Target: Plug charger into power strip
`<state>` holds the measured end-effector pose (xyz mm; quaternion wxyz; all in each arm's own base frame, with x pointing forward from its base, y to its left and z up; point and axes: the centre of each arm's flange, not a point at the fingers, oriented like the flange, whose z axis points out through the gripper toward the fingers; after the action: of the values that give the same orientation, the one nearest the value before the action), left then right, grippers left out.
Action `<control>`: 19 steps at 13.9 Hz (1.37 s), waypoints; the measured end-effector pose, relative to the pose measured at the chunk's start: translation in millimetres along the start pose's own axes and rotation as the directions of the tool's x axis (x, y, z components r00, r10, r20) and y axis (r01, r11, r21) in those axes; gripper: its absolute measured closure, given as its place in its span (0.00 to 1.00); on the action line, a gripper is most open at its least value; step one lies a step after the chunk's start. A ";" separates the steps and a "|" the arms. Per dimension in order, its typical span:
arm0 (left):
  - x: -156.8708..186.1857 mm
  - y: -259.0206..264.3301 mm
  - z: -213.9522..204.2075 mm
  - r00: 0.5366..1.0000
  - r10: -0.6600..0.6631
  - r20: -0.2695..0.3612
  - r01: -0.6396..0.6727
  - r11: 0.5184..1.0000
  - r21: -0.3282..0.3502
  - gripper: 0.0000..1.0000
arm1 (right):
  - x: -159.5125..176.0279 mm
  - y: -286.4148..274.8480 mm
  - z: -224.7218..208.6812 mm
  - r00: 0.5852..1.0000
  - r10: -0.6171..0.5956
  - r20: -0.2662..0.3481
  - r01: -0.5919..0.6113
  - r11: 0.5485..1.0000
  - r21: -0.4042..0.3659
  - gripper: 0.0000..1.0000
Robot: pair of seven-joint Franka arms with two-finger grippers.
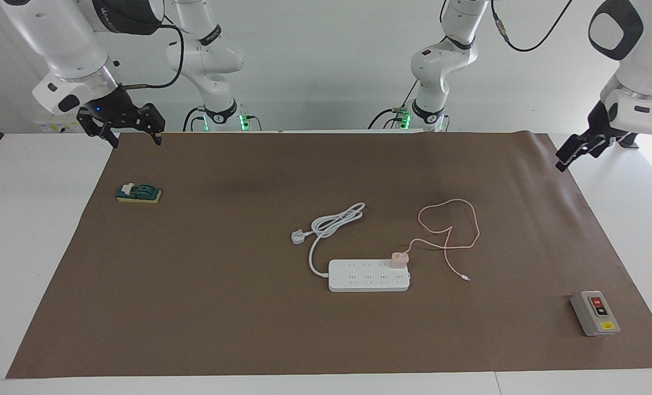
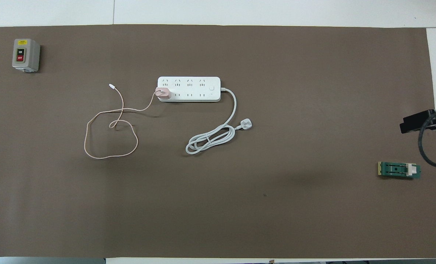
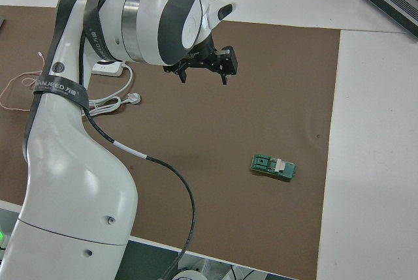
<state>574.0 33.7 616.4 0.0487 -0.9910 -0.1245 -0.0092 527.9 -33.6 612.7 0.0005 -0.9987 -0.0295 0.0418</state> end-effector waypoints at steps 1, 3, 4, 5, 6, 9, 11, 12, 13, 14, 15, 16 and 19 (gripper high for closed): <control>-10.7 16.8 -0.7 1.000 0.019 0.003 -0.019 1.000 0.006 0.00 | 0.0 0.0 0.0 1.000 0.000 0.000 0.000 1.000 0.000 0.00; -27.1 49.6 -0.7 0.998 0.056 0.005 -0.056 0.998 0.013 0.00 | 0.0 0.0 0.0 1.000 0.000 0.000 0.000 1.000 0.000 0.00; -31.3 60.1 0.3 0.998 0.068 0.004 -0.068 0.998 0.014 0.00 | 0.0 0.0 0.0 1.000 0.000 0.000 0.000 1.000 0.000 0.00; -31.8 61.7 1.1 0.998 0.068 0.002 -0.068 0.998 0.014 0.00 | -0.2 0.0 0.2 1.000 0.000 0.002 0.000 1.000 0.000 0.00; -29.2 53.3 1.1 0.998 0.069 0.001 -0.069 0.998 0.014 0.00 | -1.0 -0.1 0.8 1.000 0.000 0.009 0.000 1.000 0.001 0.00; -25.0 13.8 -5.8 0.991 0.132 -0.005 -0.132 0.991 0.012 0.00 | -1.7 -0.2 1.3 1.000 0.000 0.015 0.000 1.000 0.002 0.00; -27.7 7.8 -12.1 0.990 0.144 -0.014 -0.144 0.990 0.000 0.00 | -1.7 -0.2 1.3 1.000 0.000 0.015 0.000 1.000 0.002 0.00; -28.9 9.5 -13.1 0.989 0.145 -0.015 -0.145 0.989 -0.013 0.00 | -1.7 -0.2 1.3 1.000 0.000 0.015 0.000 1.000 0.002 0.00; -29.8 11.1 -13.4 0.989 0.145 -0.014 -0.145 0.989 -0.027 0.00 | -1.7 -0.2 1.3 1.000 0.000 0.015 0.000 1.000 0.002 0.00; -31.1 11.9 -13.2 0.989 0.145 -0.011 -0.145 0.989 -0.037 0.00 | -1.7 -0.2 1.3 1.000 0.000 0.015 0.000 1.000 0.002 0.00; -33.4 12.0 -11.9 0.989 0.146 -0.006 -0.146 0.988 -0.041 0.00 | -1.7 -0.2 1.3 1.000 0.000 0.015 0.000 1.000 0.002 0.00; -36.1 11.7 -10.1 0.989 0.148 -0.001 -0.148 0.988 -0.042 0.00 | -1.7 -0.2 1.3 1.000 0.000 0.015 0.000 1.000 0.002 0.00; -41.4 12.1 -8.8 0.988 0.158 0.004 -0.157 0.987 -0.043 0.00 | -1.7 -0.2 1.3 1.000 0.000 0.015 0.000 1.000 0.002 0.00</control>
<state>536.8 10.9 622.8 0.0275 -0.9986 -0.0459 -0.0044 526.1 -33.5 611.5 0.0012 -0.9983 -0.0295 0.0496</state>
